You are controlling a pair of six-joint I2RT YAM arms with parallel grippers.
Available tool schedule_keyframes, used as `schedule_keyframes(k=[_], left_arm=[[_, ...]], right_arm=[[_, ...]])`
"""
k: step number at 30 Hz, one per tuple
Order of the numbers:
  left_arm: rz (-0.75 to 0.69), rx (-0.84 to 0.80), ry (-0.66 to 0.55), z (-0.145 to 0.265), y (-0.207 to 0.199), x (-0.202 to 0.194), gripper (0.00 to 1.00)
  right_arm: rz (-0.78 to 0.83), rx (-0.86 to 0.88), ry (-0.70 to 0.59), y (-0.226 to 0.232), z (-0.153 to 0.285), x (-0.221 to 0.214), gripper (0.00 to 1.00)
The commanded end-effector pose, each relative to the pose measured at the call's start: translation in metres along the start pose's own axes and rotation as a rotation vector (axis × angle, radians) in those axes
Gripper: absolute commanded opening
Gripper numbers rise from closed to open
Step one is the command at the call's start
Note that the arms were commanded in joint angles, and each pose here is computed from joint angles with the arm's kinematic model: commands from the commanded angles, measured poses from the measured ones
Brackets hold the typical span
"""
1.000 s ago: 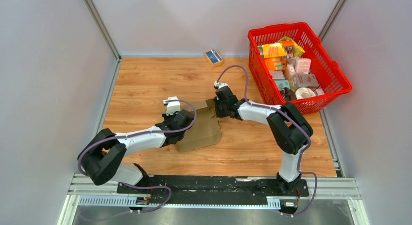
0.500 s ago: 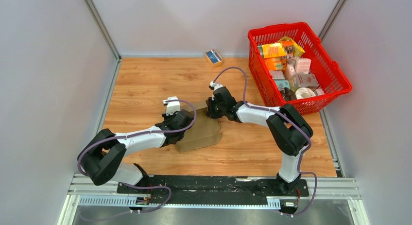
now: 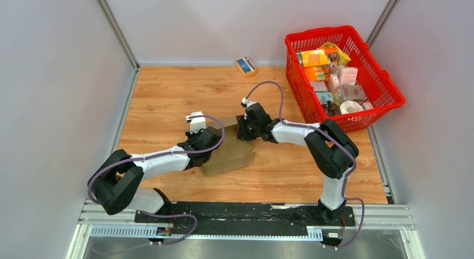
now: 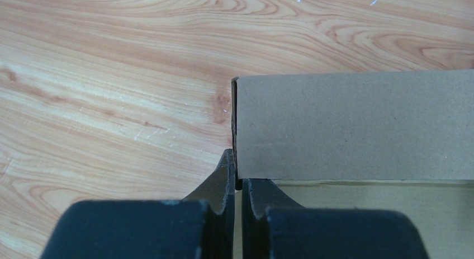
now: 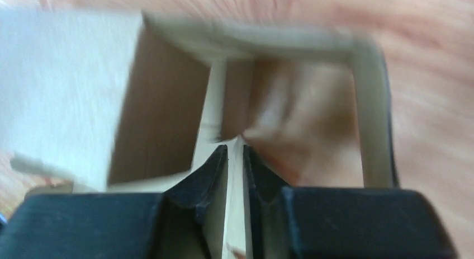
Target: Fold the paper box
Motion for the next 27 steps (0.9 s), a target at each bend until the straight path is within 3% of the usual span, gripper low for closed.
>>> schedule_keyframes(k=[1, 10, 12, 14, 15, 16, 19, 23, 27], left_arm=[[0.002, 0.008, 0.016, 0.002, 0.006, -0.003, 0.00], [0.015, 0.003, 0.018, 0.003, 0.006, -0.003, 0.00], [0.014, 0.000, 0.019, 0.004, 0.006, -0.003, 0.00], [0.013, 0.001, 0.020, 0.004, 0.007, -0.003, 0.00], [0.011, 0.000, 0.020, 0.004, 0.007, -0.003, 0.00], [0.013, 0.000, 0.020, 0.004, 0.007, -0.003, 0.00], [0.015, -0.003, 0.019, 0.004, 0.007, -0.003, 0.00], [0.014, -0.009, 0.022, 0.004, 0.005, -0.003, 0.00], [0.012, -0.009, 0.022, 0.005, 0.007, -0.002, 0.00]], right_arm=[[0.056, -0.053, 0.051, 0.000, 0.055, -0.006, 0.22], [0.021, -0.122, 0.119, -0.017, 0.047, -0.059, 0.20], [0.031, -0.137, 0.120, -0.018, 0.053, -0.051, 0.19], [0.047, -0.166, 0.037, -0.020, 0.074, -0.033, 0.22], [0.052, -0.166, -0.013, -0.019, 0.087, -0.022, 0.25], [0.053, -0.170, -0.022, -0.021, 0.092, -0.018, 0.39], [0.075, -0.185, -0.057, -0.029, 0.095, 0.004, 0.59], [0.127, -0.188, -0.071, -0.035, 0.076, 0.025, 0.64], [0.174, -0.222, -0.067, -0.041, 0.054, 0.037, 0.63]])
Point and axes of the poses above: each gripper's point midway between its finger pads, its own z axis back along the fingers, its own y axis along the line the jaws close on, x = y × z, the point moved 8 cm from there along z, back along the fingers, and after that the axes turned 15 degrees about z, right-handed, at the moved point
